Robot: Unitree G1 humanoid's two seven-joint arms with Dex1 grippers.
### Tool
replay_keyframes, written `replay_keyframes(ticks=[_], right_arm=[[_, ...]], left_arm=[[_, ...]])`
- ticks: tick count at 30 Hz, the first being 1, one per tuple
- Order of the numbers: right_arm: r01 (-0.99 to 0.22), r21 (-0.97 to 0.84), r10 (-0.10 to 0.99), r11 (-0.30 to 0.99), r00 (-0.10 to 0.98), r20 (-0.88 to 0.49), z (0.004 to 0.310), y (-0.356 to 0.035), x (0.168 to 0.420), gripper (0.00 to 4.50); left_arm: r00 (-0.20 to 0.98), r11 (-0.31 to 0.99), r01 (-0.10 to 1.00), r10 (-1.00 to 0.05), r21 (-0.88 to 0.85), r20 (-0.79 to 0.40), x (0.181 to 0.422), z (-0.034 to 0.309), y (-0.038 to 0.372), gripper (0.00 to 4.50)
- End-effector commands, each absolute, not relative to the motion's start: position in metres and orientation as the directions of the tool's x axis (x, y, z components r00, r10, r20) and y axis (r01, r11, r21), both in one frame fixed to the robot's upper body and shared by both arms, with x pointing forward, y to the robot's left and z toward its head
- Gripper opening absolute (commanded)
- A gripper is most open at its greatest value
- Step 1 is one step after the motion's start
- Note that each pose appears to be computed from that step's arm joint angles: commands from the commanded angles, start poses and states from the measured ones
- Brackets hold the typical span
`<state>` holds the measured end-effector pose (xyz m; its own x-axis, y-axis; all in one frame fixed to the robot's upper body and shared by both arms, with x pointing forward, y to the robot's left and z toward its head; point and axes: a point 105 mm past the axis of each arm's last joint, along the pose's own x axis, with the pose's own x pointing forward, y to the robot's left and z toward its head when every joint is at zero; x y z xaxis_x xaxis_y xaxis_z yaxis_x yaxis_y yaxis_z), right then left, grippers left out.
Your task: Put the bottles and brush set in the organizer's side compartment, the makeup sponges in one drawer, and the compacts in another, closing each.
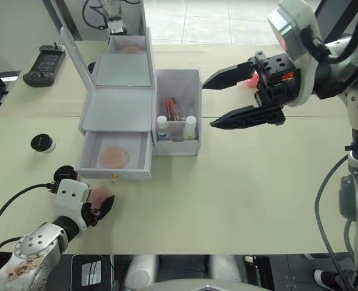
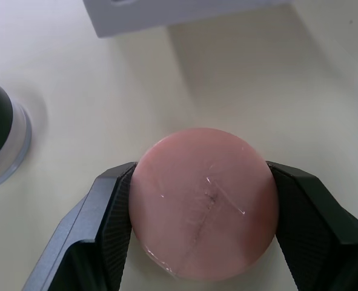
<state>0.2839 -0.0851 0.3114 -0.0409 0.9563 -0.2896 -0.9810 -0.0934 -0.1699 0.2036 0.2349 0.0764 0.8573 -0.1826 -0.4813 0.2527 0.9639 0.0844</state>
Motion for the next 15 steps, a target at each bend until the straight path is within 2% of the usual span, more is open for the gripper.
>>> replay_keyframes(ticks=[1,4,5,7,11,15], right_arm=[[-0.960,-0.251,0.962,-0.122,-0.052,-0.267,0.330,-0.080,0.278,4.50],[-0.959,-0.245,0.959,-0.146,-0.077,-0.271,0.329,-0.077,0.278,4.50],[-0.958,-0.242,0.958,-0.156,-0.086,-0.275,0.329,-0.076,0.278,4.50],[-0.957,-0.233,0.955,-0.172,-0.104,-0.279,0.327,-0.075,0.278,4.50],[-0.952,-0.241,0.952,-0.191,-0.120,-0.282,0.327,-0.072,0.282,4.50],[-0.948,-0.248,0.952,-0.201,-0.129,-0.279,0.325,-0.070,0.283,4.50]], left_arm=[[0.861,0.975,0.200,-0.127,0.099,-0.493,0.195,0.080,0.251,2.96],[0.895,0.981,0.146,-0.076,0.128,-0.439,0.193,0.100,0.274,2.96],[0.908,0.976,0.158,-0.083,0.153,-0.410,0.193,0.112,0.279,2.96],[0.925,0.941,0.241,-0.149,0.237,-0.350,0.194,0.141,0.283,2.96],[0.950,0.897,0.291,-0.231,0.332,-0.207,0.199,0.213,0.302,2.96],[0.904,0.836,0.428,-0.406,0.343,-0.136,0.209,0.259,0.282,2.96]])
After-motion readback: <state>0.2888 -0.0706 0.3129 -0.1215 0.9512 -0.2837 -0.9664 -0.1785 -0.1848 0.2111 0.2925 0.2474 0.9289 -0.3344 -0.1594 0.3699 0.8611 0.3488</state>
